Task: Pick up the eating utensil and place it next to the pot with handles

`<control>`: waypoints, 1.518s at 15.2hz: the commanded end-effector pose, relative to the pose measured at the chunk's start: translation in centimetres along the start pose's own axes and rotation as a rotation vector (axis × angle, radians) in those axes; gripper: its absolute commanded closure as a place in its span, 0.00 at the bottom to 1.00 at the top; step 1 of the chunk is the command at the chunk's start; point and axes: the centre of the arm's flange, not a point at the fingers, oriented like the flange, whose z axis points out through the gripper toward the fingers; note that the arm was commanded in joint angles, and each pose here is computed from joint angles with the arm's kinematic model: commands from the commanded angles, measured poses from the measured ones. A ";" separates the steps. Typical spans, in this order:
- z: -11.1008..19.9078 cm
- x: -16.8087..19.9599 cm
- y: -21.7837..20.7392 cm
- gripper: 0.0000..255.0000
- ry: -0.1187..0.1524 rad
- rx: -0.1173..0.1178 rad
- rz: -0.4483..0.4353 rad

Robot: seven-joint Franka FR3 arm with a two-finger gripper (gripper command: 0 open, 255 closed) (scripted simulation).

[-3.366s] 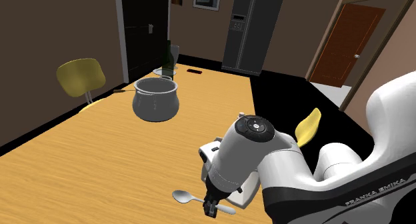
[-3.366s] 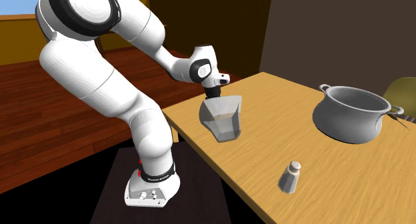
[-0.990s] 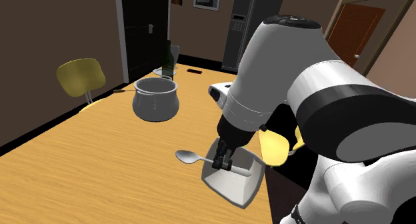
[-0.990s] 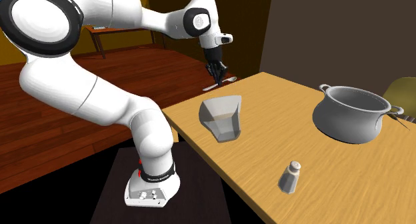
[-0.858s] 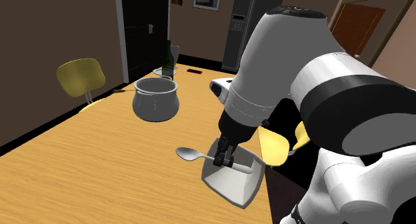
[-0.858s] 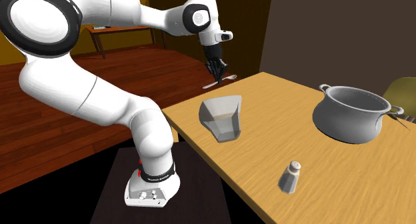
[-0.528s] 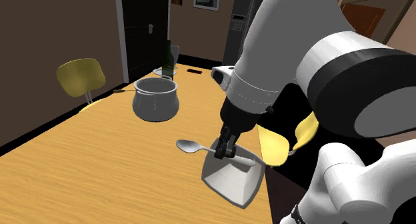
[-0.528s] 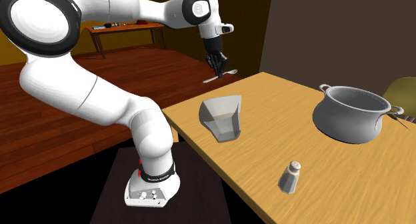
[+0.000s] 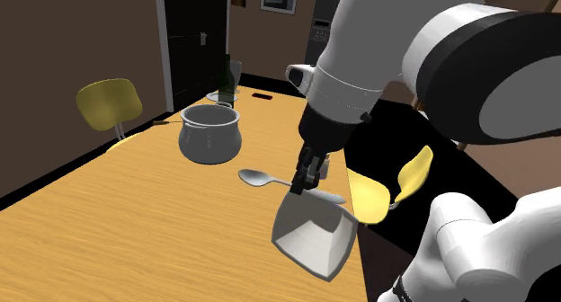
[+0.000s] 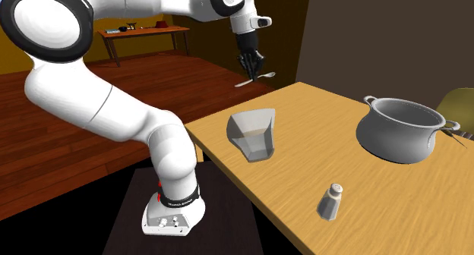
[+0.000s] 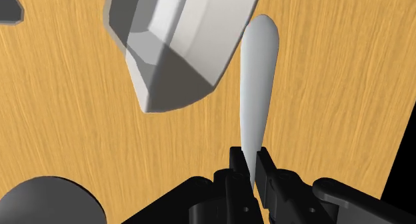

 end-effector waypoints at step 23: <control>5.9 11.6 28.5 1.00 0.000 0.000 0.000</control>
